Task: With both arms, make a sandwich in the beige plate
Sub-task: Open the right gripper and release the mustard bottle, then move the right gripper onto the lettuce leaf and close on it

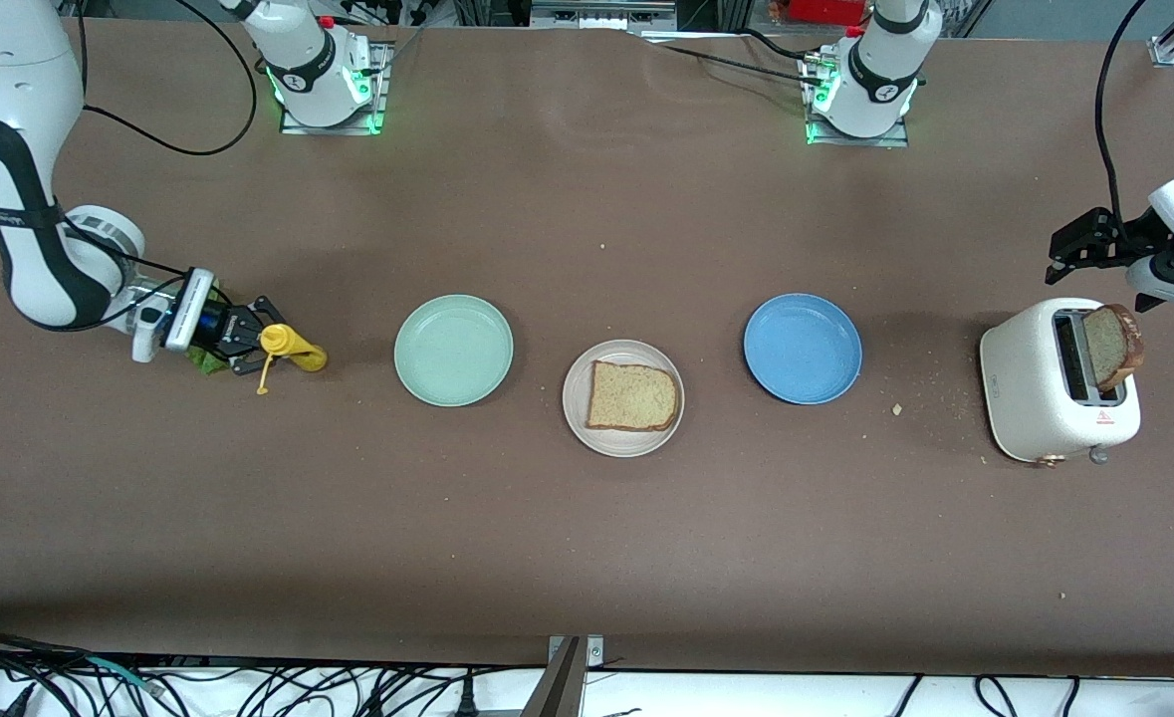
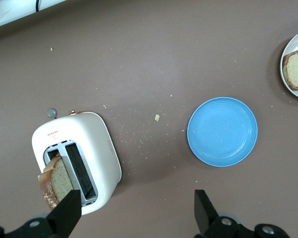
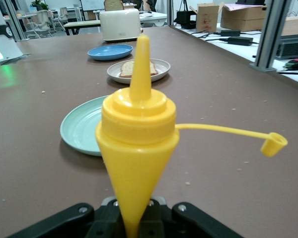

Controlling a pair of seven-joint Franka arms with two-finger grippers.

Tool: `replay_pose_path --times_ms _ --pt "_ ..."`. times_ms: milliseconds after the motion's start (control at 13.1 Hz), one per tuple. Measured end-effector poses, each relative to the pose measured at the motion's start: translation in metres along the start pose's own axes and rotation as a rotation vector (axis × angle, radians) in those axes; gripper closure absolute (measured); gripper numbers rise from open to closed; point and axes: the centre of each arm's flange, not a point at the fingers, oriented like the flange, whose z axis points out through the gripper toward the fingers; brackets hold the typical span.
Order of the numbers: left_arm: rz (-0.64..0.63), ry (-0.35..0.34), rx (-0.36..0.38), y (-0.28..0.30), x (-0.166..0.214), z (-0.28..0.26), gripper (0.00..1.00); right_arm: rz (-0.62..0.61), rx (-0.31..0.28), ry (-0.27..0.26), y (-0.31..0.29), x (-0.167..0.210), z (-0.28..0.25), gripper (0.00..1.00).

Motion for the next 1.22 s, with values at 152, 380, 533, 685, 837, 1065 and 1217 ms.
replay_pose_path --times_ms 152,380,533,685,837,1065,1217 --pt "0.0 0.001 0.001 0.0 0.0 0.0 0.0 -0.001 0.001 0.008 -0.01 -0.008 0.004 0.95" --pt "0.0 0.008 0.003 0.0 0.001 -0.001 0.0 -0.002 -0.001 0.009 -0.011 -0.01 0.003 0.93" --pt "0.0 0.009 0.004 0.0 0.001 -0.001 0.0 -0.004 -0.001 0.01 -0.012 -0.011 0.004 0.71" --pt "0.0 0.01 0.004 -0.001 0.001 0.0 0.0 -0.003 0.0 0.01 -0.012 -0.012 0.004 0.48" --pt "0.0 0.01 0.004 -0.001 0.001 0.0 0.0 0.007 -0.003 0.011 -0.012 -0.013 0.004 0.26" --pt "0.0 0.01 0.004 -0.001 0.001 0.0 0.0 0.082 -0.007 0.005 -0.01 -0.012 0.0 0.0" --pt "0.0 0.01 0.004 -0.001 0.001 0.0 0.0 0.123 0.018 -0.046 -0.005 -0.012 -0.014 0.0"
